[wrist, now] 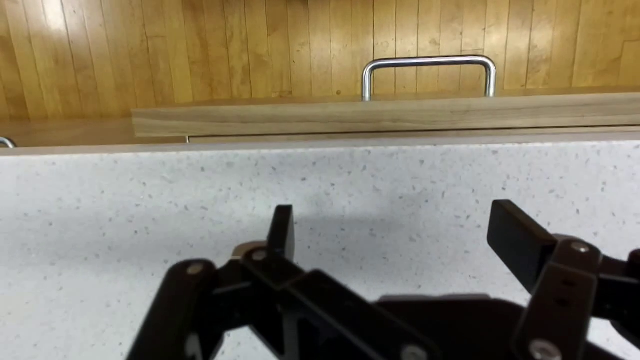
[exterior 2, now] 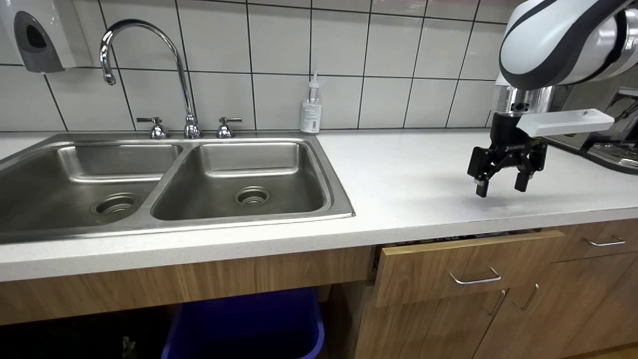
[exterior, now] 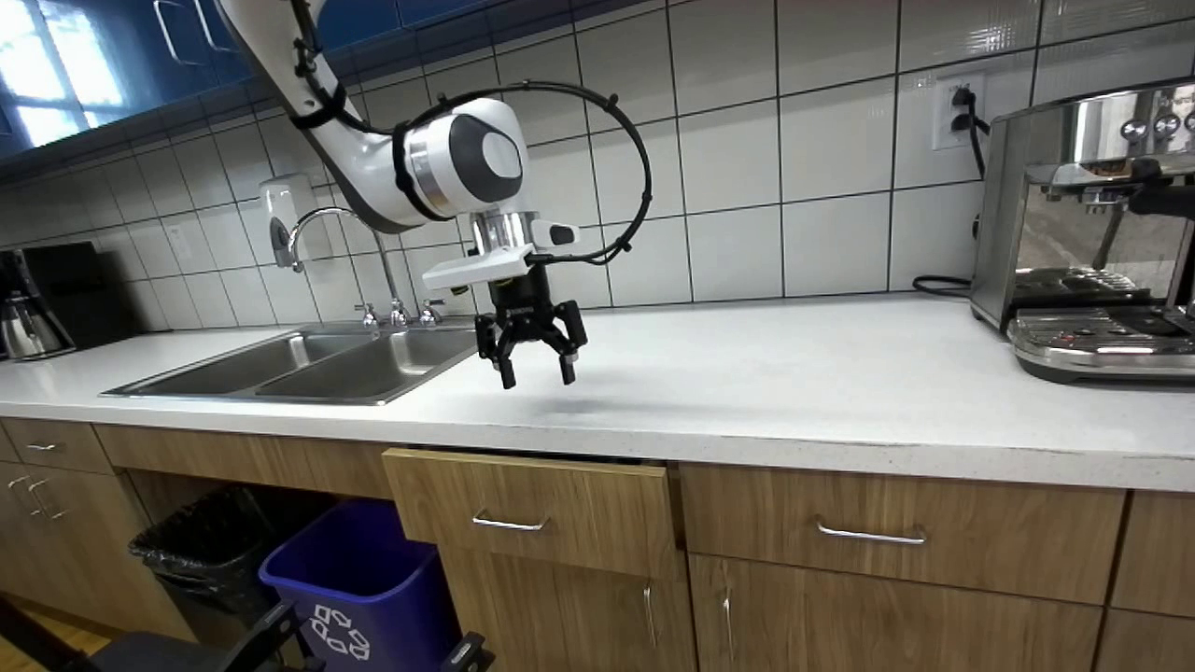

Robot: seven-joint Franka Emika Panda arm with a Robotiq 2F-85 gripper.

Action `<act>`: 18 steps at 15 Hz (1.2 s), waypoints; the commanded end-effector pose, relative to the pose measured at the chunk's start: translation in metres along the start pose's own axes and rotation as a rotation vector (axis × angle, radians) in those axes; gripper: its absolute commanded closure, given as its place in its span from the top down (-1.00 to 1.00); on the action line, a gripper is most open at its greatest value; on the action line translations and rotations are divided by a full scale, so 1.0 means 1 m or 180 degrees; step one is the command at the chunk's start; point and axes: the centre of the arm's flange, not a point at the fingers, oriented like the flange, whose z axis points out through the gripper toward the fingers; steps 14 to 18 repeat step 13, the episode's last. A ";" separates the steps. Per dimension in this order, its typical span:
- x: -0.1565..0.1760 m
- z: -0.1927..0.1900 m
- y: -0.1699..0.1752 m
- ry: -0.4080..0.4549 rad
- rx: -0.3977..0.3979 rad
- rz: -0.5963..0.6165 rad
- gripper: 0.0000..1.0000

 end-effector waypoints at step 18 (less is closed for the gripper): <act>0.003 -0.020 -0.010 0.0156 0.0011 -0.0021 1.00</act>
